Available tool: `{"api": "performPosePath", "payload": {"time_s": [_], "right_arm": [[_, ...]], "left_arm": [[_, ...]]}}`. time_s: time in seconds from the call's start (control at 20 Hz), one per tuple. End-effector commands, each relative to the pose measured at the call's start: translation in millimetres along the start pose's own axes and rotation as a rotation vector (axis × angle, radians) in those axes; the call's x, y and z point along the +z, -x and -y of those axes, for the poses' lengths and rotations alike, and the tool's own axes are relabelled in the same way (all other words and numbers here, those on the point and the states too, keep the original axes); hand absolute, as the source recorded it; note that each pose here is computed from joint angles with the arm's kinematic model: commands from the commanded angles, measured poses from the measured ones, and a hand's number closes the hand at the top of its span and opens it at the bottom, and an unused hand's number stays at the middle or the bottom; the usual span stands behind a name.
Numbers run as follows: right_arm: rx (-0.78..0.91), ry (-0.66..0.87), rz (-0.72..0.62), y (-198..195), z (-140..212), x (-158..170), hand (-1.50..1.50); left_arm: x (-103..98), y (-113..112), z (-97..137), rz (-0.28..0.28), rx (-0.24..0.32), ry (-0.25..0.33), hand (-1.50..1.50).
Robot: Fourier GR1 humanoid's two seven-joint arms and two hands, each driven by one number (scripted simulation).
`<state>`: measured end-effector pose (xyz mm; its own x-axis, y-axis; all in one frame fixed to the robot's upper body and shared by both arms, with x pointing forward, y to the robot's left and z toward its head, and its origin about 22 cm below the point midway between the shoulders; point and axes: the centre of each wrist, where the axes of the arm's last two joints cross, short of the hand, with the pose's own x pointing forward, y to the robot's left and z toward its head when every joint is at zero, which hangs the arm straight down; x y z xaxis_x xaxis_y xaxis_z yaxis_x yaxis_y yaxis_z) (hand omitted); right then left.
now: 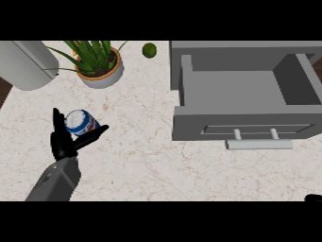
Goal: Pick up the can, place it into the drawer and close the drawer
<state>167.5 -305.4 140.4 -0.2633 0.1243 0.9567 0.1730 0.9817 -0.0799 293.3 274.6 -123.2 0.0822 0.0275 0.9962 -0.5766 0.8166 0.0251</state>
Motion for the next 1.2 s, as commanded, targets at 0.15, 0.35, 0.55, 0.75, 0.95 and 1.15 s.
{"api": "performPosePath", "payload": {"time_s": [0.15,0.35,0.55,0.75,0.95,1.15], "right_arm": [[-0.011,0.017,0.019,-2.3,3.5,0.8,-1.5],[0.002,0.008,0.022,4.8,5.6,-8.3,-1.5],[-0.007,0.009,0.021,-7.2,-9.8,-5.0,-1.5],[0.015,0.004,0.027,0.0,-11.7,4.1,-1.5],[0.002,0.014,0.036,-14.9,-15.9,-9.9,-1.5],[0.022,0.018,0.023,-11.0,-1.1,-5.8,-1.5]], "left_arm": [[-17.1,-3.1,-16.0,-0.002,0.08,0.092,1.5],[-6.1,-0.4,17.7,0.034,0.089,0.109,1.5],[-9.7,-8.4,25.9,0.074,0.1,0.147,1.5],[-33.8,-34.9,26.7,0.105,0.139,0.169,1.5],[-24.6,-44.2,64.7,0.101,0.125,0.424,1.5],[-10.0,-40.8,84.4,0.09,0.158,0.603,1.5]]}}
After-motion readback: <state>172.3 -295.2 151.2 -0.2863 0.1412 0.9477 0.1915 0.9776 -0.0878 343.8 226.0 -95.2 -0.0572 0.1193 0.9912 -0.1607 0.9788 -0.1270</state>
